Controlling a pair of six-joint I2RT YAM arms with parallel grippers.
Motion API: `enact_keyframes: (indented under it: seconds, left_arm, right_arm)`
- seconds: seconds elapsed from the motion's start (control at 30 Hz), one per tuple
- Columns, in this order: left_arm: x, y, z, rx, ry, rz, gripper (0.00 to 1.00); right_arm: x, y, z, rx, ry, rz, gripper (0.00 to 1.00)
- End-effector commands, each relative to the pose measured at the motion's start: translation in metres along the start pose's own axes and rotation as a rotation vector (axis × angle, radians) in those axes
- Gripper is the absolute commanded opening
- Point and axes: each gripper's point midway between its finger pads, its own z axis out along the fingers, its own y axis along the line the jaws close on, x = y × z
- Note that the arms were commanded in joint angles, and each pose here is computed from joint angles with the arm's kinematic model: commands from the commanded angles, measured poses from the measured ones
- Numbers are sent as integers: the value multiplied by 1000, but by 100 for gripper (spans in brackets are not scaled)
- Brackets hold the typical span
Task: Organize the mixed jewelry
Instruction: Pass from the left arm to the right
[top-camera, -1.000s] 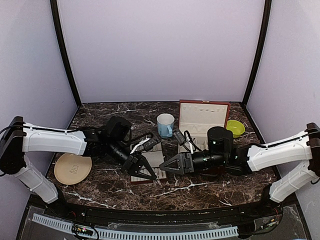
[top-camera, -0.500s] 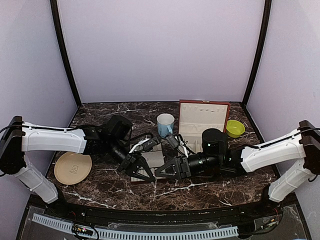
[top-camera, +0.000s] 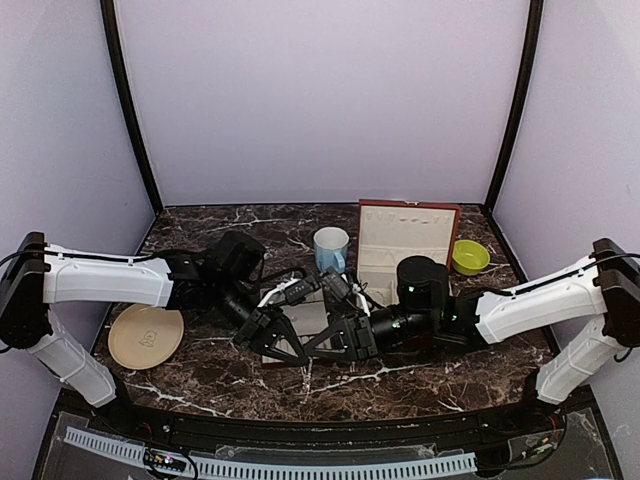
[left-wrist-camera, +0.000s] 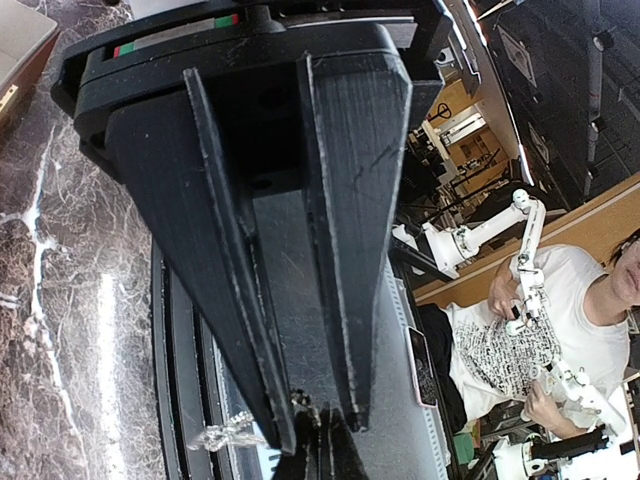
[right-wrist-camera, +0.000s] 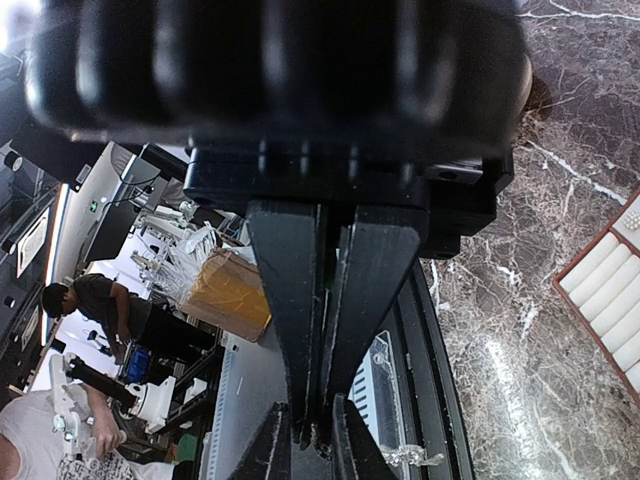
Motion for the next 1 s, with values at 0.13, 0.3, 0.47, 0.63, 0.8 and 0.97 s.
enact_keyframes:
  seconds: [0.13, 0.3, 0.47, 0.63, 0.8, 0.97]
  left_arm:
    - [-11, -20, -6, 38, -16, 59, 0]
    - [-11, -20, -5, 43, -14, 56, 0]
    - [-13, -21, -6, 41, -19, 60, 0]
    - [-12, -21, -6, 42, -19, 59, 0]
    - [-13, -21, -6, 29, -22, 61, 0]
    - [-13, -13, -7, -16, -38, 58, 22]
  right_arm:
    - [0, 6, 3, -16, 2, -22, 14]
    - [3, 3, 4, -12, 13, -14, 13]
    - [4, 1, 3, -2, 14, -14, 10]
    - [5, 0, 3, 0, 10, -11, 5]
    - [3, 2, 2, -1, 4, -18, 0]
    - [-1, 3, -2, 19, -26, -30, 0]
